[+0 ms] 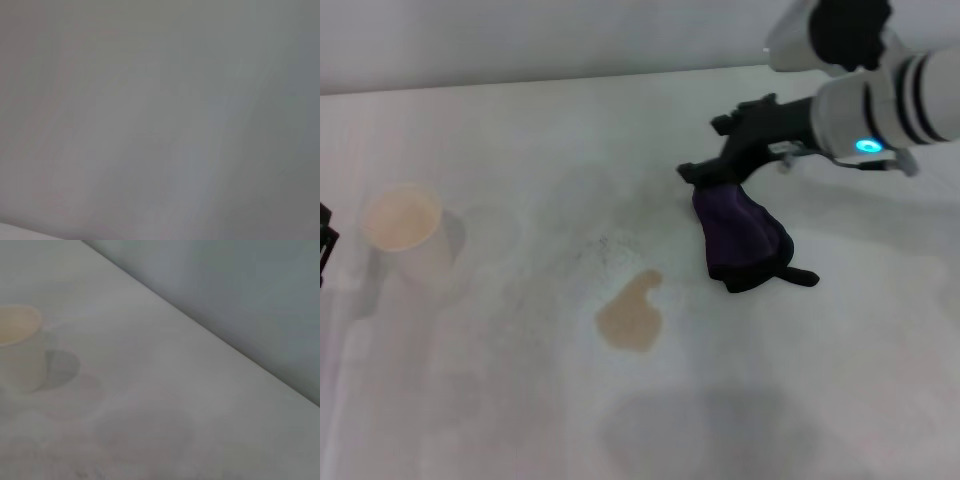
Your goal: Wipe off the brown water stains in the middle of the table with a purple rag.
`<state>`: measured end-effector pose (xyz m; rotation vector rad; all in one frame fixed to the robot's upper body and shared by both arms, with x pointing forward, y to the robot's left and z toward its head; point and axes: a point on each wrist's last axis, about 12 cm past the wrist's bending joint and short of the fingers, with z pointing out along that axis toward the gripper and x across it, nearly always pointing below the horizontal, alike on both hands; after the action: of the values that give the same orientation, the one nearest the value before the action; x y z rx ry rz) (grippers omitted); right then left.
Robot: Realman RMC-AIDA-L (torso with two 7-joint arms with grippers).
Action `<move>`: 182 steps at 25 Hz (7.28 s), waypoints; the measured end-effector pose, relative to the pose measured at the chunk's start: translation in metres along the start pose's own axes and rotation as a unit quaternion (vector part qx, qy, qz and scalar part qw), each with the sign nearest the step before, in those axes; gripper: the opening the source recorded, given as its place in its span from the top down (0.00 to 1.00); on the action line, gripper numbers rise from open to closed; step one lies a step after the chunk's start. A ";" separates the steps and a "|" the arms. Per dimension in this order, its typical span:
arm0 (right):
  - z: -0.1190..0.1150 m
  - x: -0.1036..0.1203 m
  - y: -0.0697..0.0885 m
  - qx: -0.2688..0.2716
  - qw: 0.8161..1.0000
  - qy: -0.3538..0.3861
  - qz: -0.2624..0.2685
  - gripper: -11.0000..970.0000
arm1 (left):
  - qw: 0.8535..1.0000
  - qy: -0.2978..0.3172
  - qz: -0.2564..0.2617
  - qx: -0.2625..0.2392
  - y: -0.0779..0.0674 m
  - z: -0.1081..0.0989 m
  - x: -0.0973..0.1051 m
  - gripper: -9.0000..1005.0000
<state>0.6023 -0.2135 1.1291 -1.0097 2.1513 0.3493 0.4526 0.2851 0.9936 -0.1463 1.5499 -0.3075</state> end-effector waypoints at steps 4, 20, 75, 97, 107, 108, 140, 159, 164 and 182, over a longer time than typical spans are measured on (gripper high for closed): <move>-0.016 0.018 -0.004 0.037 0.999 0.031 -0.012 0.13 | 1.000 -0.002 0.001 -0.011 0.004 0.000 -0.001 0.12; 0.003 0.032 0.004 0.000 0.996 0.089 -0.011 0.34 | 1.000 -0.011 0.000 -0.007 0.002 0.011 -0.005 0.12; 0.037 -0.008 0.097 -0.218 0.946 0.079 -0.227 0.92 | 1.000 -0.023 0.004 -0.007 0.002 0.019 -0.010 0.12; 0.063 0.012 0.054 -0.048 0.977 0.078 -0.193 0.91 | 1.000 -0.020 0.003 -0.011 0.003 0.016 -0.009 0.12; 0.059 0.015 0.053 -0.055 0.981 0.089 -0.165 0.90 | 1.000 -0.020 -0.007 -0.013 0.005 0.015 -0.009 0.12; 0.061 0.014 0.064 -0.079 0.978 0.088 -0.175 0.90 | 1.000 -0.020 -0.008 -0.013 0.005 0.015 -0.009 0.12; 0.012 0.076 0.012 -0.039 0.999 0.017 0.027 0.87 | 1.000 -0.025 0.011 -0.007 0.010 0.023 -0.014 0.12; -0.042 0.113 -0.049 0.093 0.907 -0.344 0.226 0.37 | 1.000 -0.025 0.010 -0.004 0.007 0.025 -0.014 0.12; -0.053 0.159 -0.036 0.256 0.850 -0.423 0.179 0.17 | 1.000 -0.026 0.009 -0.004 0.007 0.025 -0.014 0.12; -0.037 0.198 -0.031 0.344 0.871 -0.298 0.185 0.11 | 1.000 -0.021 0.005 -0.008 0.006 0.022 -0.011 0.12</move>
<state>0.5214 -0.3628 1.0164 -0.0490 1.6631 0.0336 0.4756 0.2922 1.0031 -0.1570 1.5120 -0.2828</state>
